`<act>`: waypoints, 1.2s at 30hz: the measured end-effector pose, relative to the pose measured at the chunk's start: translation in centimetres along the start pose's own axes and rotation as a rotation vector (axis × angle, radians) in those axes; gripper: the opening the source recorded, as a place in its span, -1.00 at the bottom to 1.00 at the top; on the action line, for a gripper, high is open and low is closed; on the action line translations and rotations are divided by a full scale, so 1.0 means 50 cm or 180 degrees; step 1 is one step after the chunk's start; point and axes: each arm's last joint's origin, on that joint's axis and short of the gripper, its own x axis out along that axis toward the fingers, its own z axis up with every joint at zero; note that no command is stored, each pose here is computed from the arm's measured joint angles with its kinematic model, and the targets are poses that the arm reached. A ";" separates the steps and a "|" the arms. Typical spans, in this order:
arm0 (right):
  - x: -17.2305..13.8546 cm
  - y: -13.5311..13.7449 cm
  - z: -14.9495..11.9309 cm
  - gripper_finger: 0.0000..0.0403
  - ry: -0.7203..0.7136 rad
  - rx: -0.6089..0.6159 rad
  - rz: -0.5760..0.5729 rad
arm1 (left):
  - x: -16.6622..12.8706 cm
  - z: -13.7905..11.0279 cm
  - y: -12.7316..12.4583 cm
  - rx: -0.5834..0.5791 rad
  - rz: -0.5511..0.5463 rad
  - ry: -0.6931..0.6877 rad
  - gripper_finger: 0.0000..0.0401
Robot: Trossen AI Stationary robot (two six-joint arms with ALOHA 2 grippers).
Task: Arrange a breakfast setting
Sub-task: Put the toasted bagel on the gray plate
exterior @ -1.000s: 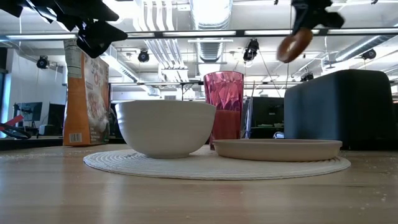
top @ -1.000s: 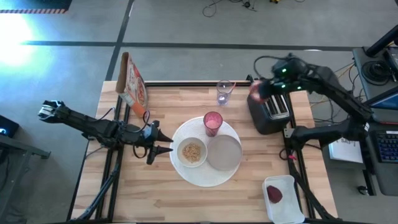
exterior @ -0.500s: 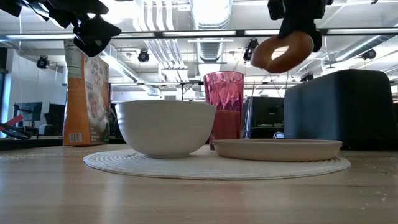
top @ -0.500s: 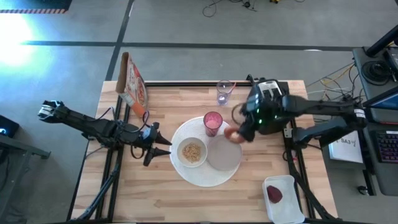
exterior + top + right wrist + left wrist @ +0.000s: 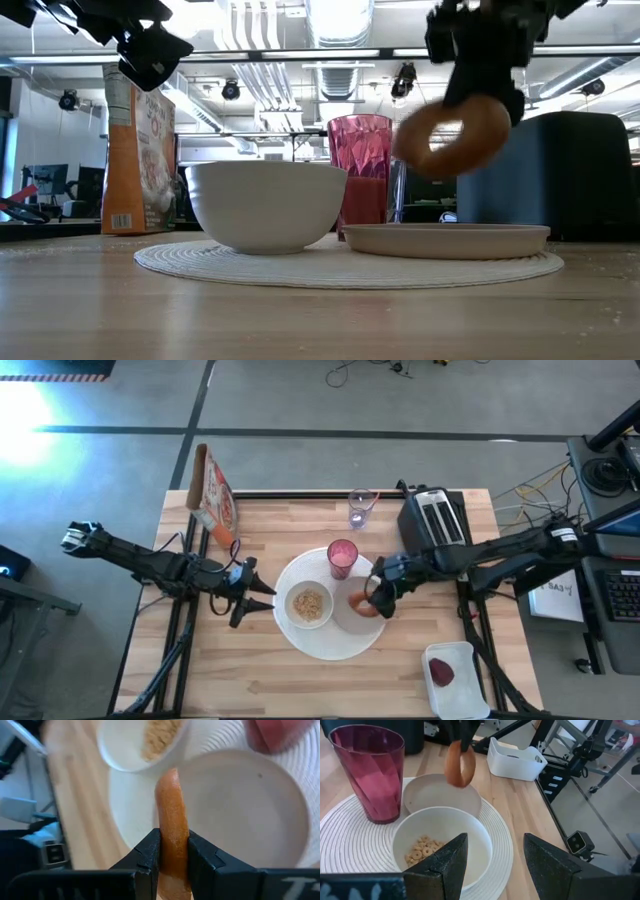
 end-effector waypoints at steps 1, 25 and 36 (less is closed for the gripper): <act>0.009 -0.004 -0.003 -0.68 0.0044 0.0029 -0.0042 | -0.001 0.000 0.000 0.0004 0.0001 0.0003 -0.12; 0.107 -0.018 -0.001 -0.52 0.0529 0.0184 -0.0372 | -0.001 -0.001 0.001 0.0077 0.0037 0.0005 -0.12; 0.039 -0.015 0.002 -0.22 0.0424 0.0230 -0.0350 | -0.001 0.001 0.004 0.0076 0.0059 -0.0019 -0.12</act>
